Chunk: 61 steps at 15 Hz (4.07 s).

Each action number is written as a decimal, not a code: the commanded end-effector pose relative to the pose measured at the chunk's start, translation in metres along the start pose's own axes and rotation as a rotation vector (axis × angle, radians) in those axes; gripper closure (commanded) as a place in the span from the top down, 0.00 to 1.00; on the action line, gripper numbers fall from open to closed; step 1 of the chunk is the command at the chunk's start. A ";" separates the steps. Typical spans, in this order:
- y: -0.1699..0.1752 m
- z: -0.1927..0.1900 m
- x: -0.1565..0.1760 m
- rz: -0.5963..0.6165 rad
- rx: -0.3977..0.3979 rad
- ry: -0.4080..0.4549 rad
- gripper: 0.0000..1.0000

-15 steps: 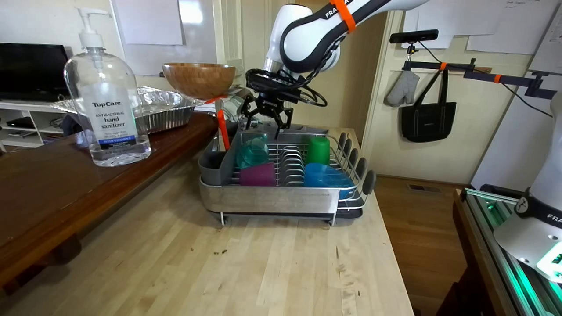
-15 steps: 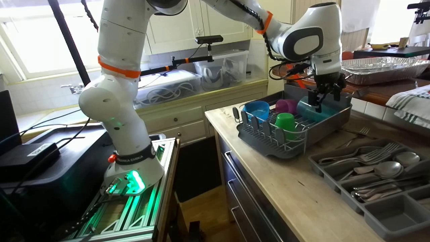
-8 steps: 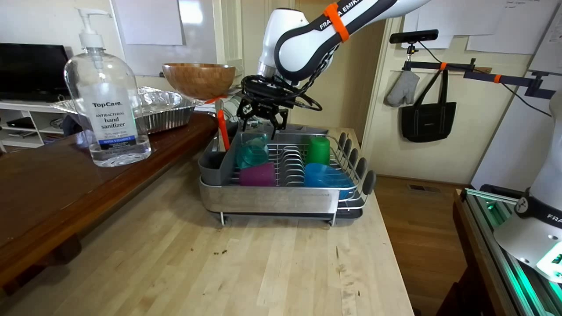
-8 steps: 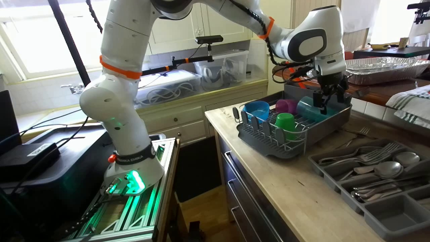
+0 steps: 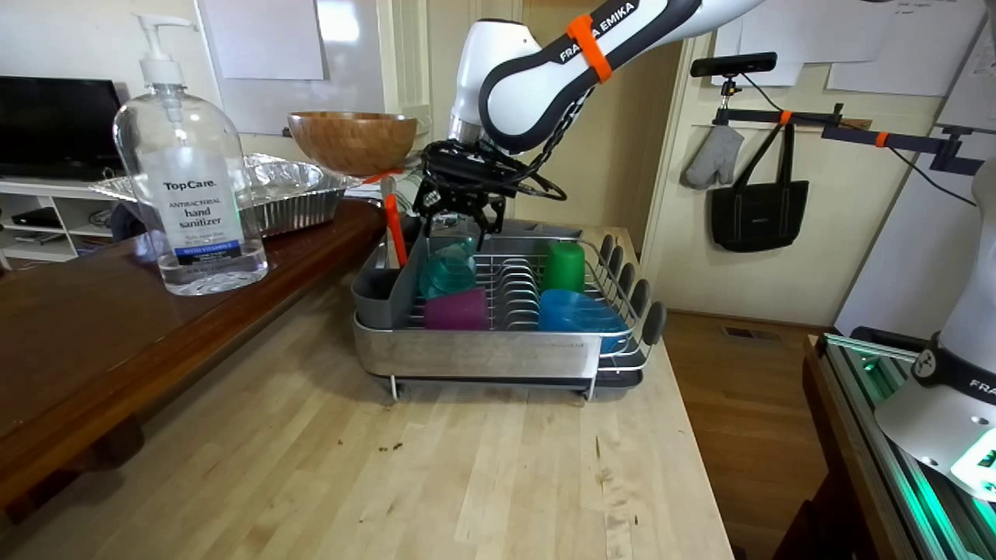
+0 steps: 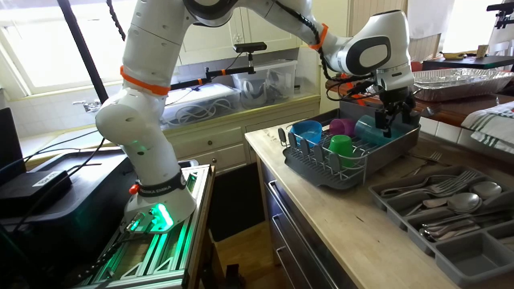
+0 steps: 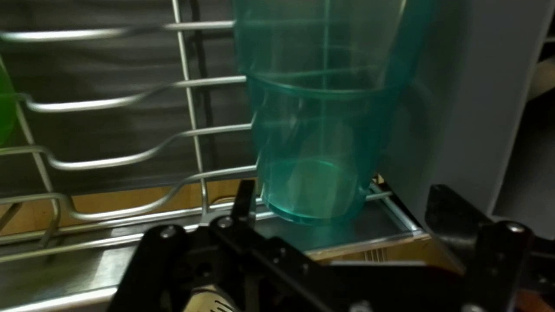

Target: Put the cups in the dishes tray upside down

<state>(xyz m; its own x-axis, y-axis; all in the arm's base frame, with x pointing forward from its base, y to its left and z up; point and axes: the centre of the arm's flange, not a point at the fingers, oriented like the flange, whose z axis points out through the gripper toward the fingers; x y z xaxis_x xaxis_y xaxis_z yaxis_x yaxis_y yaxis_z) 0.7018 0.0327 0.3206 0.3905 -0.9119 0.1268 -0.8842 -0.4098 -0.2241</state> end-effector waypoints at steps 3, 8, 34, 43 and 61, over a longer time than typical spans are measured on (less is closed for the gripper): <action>0.001 0.015 -0.010 0.002 -0.032 0.001 1.00; 0.019 0.008 -0.017 0.098 0.080 -0.001 1.00; 0.046 0.040 0.009 0.324 0.036 0.045 0.66; 0.053 -0.017 -0.001 0.222 0.140 0.020 0.49; 0.042 -0.123 -0.025 0.276 -0.046 0.798 0.49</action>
<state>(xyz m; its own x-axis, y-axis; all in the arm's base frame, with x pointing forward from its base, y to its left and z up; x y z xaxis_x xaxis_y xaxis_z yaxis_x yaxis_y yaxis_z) 0.6280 0.0188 0.4207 -0.0431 -0.7661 0.6413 -0.9279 -0.2073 -0.3100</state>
